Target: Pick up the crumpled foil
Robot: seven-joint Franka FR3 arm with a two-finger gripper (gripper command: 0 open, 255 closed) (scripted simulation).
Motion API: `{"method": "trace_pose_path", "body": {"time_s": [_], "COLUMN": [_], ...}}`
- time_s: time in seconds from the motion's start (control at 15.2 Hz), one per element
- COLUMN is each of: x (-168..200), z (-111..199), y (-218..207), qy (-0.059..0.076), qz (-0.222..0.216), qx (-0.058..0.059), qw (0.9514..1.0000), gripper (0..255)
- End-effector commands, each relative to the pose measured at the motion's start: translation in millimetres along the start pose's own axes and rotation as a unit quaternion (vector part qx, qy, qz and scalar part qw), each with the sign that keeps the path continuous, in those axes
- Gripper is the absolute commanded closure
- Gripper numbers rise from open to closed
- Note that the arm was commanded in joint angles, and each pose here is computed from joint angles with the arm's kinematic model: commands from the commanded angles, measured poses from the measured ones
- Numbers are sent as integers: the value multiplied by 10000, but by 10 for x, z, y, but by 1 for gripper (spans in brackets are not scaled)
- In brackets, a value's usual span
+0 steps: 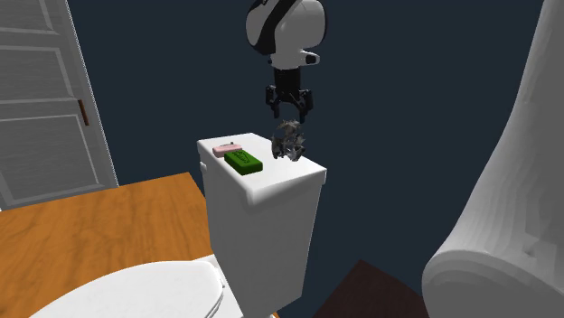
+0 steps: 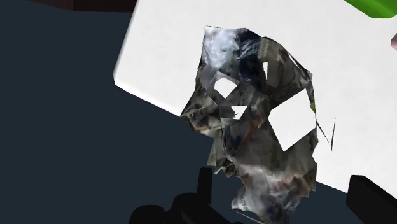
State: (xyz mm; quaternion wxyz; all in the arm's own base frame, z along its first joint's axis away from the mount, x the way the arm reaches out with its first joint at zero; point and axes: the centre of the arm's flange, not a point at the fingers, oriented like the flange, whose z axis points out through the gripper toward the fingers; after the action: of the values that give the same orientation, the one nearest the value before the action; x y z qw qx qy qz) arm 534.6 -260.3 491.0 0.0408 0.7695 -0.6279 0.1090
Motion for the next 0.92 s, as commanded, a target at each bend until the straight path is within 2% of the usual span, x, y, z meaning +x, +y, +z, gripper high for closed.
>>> {"method": "trace_pose_path", "body": {"time_s": [0.0,0.2,0.26,0.86], "x": [-21,-39,-34,-39], "z": [90,171,167,171], "y": [8,14,11,14], "qy": [3,3,3,3], "qz": [4,4,4,4], "qx": [2,2,2,2], "qw": [10000,10000,10000,10000], "gripper": [0,0,255,255]}}
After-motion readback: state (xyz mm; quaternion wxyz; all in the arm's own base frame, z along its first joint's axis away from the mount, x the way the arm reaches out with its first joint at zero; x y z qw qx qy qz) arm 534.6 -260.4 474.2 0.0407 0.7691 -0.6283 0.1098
